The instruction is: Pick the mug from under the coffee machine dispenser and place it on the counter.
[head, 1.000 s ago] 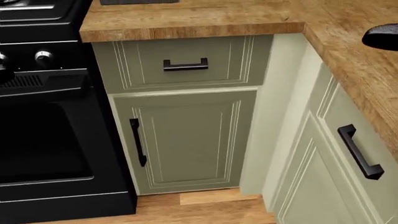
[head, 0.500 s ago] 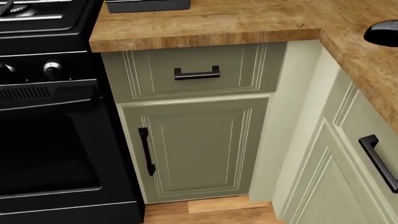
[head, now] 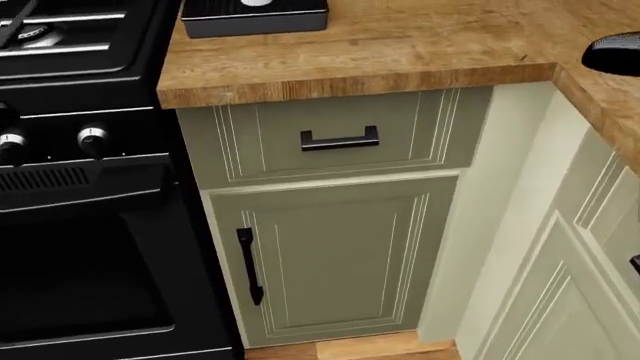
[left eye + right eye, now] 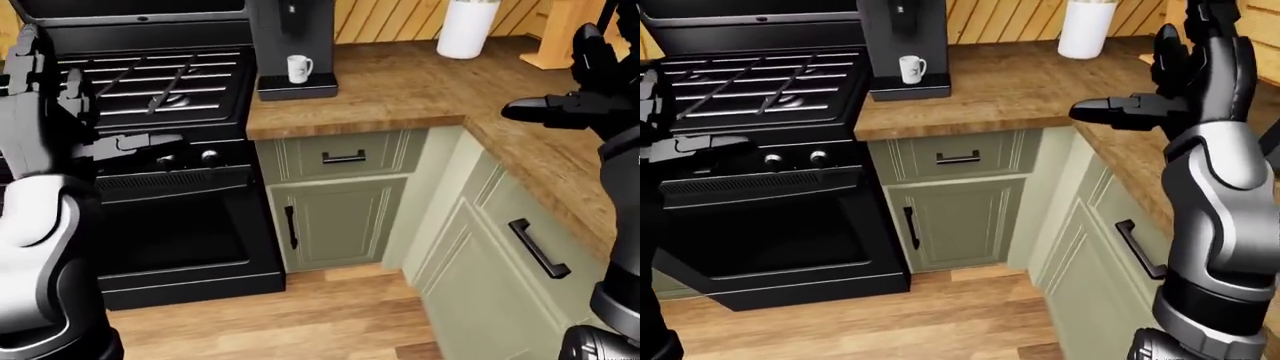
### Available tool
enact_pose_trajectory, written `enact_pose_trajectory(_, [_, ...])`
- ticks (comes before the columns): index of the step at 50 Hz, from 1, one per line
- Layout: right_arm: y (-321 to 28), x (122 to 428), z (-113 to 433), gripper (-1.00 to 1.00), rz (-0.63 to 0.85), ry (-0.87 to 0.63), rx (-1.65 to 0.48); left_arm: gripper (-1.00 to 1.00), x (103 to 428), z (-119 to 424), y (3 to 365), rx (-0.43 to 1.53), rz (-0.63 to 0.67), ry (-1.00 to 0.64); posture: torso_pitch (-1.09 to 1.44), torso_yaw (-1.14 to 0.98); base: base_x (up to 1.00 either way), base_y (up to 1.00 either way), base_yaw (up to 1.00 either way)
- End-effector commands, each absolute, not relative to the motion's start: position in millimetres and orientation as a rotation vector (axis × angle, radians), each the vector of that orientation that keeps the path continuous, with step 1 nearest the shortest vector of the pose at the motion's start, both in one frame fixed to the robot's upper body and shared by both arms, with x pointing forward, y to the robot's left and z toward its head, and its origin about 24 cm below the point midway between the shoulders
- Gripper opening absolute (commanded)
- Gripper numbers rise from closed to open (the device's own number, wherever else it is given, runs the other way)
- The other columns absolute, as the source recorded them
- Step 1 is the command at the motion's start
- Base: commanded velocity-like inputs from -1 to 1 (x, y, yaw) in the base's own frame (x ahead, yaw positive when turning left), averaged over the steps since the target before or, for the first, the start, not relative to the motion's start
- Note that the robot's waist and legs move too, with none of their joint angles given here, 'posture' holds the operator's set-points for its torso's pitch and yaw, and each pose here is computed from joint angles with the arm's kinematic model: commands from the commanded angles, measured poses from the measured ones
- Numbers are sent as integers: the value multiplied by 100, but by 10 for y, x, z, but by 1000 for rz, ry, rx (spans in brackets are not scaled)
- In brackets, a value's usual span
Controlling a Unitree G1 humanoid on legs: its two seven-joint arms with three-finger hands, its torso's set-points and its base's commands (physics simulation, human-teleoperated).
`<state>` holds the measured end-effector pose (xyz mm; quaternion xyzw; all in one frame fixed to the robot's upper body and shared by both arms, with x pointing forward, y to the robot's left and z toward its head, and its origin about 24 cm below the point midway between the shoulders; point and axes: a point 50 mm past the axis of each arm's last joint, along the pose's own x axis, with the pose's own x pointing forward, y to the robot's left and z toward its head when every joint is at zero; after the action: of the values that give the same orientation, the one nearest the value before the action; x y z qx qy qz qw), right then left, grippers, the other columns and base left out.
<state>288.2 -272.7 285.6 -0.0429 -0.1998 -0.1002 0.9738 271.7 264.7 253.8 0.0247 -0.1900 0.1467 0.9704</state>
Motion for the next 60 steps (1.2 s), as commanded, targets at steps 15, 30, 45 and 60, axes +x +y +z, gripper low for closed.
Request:
enact_pose_trajectory(15, [-2773,2758,3094,100,-233,-525,-107,100,2648,2719,2589,69,276,-489,0,0,20,13,0])
enact_pose_trajectory(30, [-2766,2750,3115,100,-232,-529,-108,100,2634,2739,2587,68,274,-491,0,0,20,13,0])
enact_pose_trajectory(45, [-2768,2759,3112,100,-233,-528,-105,100,2640,2740,2585,69,274,-492,0,0,20,12,0])
enact_pose_trajectory(60, [-2770,2758,3136,100,-236,-532,-103,100,2635,2747,2593,72,276,-495,0,0,20,11,0])
